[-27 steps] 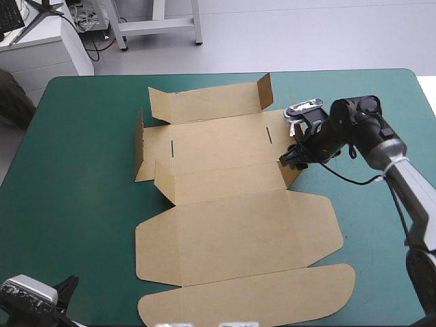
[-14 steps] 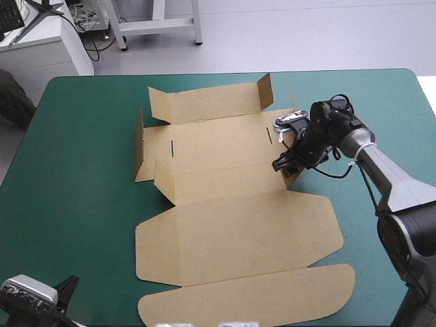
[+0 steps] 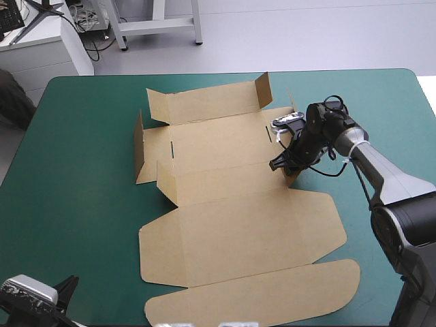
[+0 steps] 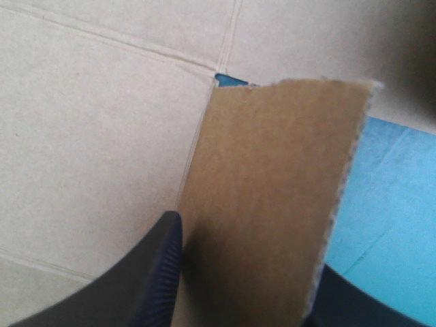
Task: Fold the box
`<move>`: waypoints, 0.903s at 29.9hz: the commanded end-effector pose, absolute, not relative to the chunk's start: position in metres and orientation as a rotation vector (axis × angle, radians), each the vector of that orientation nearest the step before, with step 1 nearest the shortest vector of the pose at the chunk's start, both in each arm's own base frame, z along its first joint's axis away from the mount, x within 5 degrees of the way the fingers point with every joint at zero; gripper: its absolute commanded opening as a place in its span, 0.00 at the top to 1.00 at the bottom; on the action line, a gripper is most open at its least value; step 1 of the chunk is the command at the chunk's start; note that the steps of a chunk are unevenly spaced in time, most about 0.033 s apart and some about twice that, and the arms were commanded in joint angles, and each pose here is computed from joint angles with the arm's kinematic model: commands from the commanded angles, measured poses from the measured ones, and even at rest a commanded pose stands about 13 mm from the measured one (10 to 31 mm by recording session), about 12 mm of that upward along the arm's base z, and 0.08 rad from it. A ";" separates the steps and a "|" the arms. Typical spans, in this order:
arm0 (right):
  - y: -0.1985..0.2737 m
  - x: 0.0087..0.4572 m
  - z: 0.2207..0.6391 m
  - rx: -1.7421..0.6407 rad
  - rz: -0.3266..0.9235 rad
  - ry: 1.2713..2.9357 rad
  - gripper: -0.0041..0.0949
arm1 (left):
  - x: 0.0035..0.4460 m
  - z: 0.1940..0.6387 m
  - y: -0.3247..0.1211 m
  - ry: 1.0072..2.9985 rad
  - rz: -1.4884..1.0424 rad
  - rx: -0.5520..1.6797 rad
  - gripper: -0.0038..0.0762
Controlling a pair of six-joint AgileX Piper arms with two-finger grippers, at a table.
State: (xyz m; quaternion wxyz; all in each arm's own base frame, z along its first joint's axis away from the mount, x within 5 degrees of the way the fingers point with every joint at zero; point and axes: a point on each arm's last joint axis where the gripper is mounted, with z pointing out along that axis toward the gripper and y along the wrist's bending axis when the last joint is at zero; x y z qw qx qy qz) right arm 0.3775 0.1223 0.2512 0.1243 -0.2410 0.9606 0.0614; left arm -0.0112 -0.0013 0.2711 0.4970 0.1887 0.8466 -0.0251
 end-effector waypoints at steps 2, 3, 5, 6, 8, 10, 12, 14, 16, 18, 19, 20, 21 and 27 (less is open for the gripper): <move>0.121 0.379 0.290 -0.691 0.170 2.668 0.74 | -0.013 0.282 -0.001 1.956 -0.061 0.432 0.96; 0.122 0.379 0.292 -0.690 0.170 2.662 0.79 | -0.013 0.282 -0.001 1.956 -0.061 0.432 0.96; 0.122 0.380 0.295 -0.695 0.168 2.652 0.91 | -0.013 0.282 -0.001 1.956 -0.061 0.432 0.96; 0.122 0.380 0.296 -0.704 0.161 2.646 0.96 | -0.013 0.282 -0.001 1.956 -0.061 0.432 0.96; 0.121 0.381 0.297 -0.719 0.152 2.638 0.98 | -0.013 0.282 -0.001 1.956 -0.061 0.432 0.96; 0.121 0.381 0.298 -0.742 0.136 2.629 0.98 | -0.013 0.282 -0.001 1.956 -0.061 0.432 0.96; 0.120 0.381 0.298 -0.796 0.106 2.613 0.98 | -0.013 0.282 -0.001 1.956 -0.061 0.432 0.96; 0.117 0.382 0.298 -0.845 0.056 2.599 0.98 | -0.013 0.282 -0.001 1.956 -0.061 0.432 0.96; 0.115 0.383 0.298 -0.921 -0.005 2.572 0.98 | -0.013 0.282 -0.001 1.956 -0.061 0.432 0.96; 0.112 0.385 0.299 -1.009 -0.074 2.531 0.98 | -0.013 0.282 -0.001 1.956 -0.061 0.432 0.96; 0.111 0.386 0.300 -1.071 -0.113 2.504 0.98 | -0.013 0.282 -0.001 1.956 -0.061 0.432 0.96; 0.110 0.388 0.302 -1.097 -0.142 2.484 0.98 | -0.013 0.282 -0.001 1.956 -0.061 0.432 0.96; 0.109 0.390 0.305 -1.123 -0.168 2.461 0.98 | -0.013 0.282 -0.001 1.956 -0.061 0.432 0.96; 0.118 0.407 0.328 -1.222 -0.166 2.303 0.98 | -0.013 0.282 -0.001 1.956 -0.061 0.432 0.96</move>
